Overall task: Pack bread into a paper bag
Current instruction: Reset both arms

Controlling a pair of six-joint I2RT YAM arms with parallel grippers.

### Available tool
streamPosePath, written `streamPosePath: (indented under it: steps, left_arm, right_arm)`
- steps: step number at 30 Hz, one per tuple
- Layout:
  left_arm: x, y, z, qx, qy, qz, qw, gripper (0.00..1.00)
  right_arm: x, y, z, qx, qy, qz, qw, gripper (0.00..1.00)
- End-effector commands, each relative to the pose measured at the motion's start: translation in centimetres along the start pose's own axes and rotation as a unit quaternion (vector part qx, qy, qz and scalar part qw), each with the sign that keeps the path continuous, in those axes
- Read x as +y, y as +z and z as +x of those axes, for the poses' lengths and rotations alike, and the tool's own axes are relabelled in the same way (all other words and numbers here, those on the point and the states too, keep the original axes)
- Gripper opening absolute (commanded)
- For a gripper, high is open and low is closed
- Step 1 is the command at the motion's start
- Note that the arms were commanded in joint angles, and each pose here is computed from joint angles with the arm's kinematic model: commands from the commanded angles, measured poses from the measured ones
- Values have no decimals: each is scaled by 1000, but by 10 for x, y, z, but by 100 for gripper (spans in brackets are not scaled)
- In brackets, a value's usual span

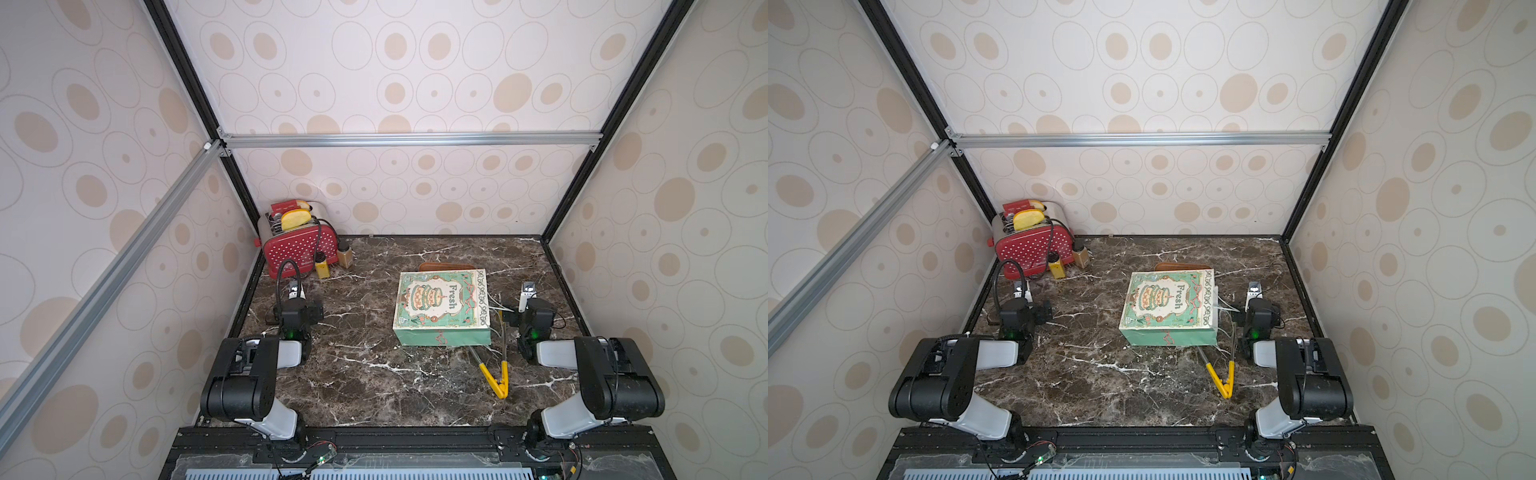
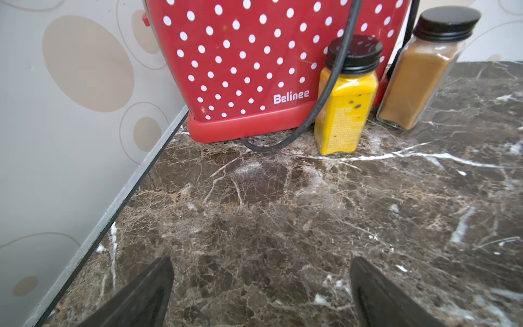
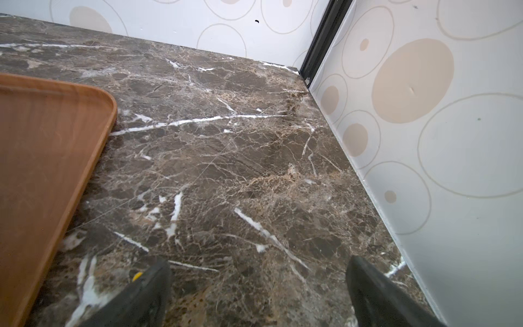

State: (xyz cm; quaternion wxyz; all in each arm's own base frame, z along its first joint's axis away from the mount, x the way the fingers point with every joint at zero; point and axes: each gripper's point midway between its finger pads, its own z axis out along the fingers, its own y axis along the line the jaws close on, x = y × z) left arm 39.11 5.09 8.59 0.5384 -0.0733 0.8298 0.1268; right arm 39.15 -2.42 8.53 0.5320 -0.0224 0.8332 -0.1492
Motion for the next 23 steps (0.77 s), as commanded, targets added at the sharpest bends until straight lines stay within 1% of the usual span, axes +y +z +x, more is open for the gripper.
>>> streamPosePath:
  steps: [1,19,23]
  left_arm:
    - [1,0,-13,-23,2,2,1000,99]
    - [0,4,-11,-13,3,4,1000,99]
    - [1,0,-13,-23,1,3,1000,99]
  right_arm:
    - [1,0,-1,-6,1,-3,1000,100]
    - [0,-1,-1,-7,1,-2,1000,100]
    - [0,-1,-1,-7,1,-2,1000,100]
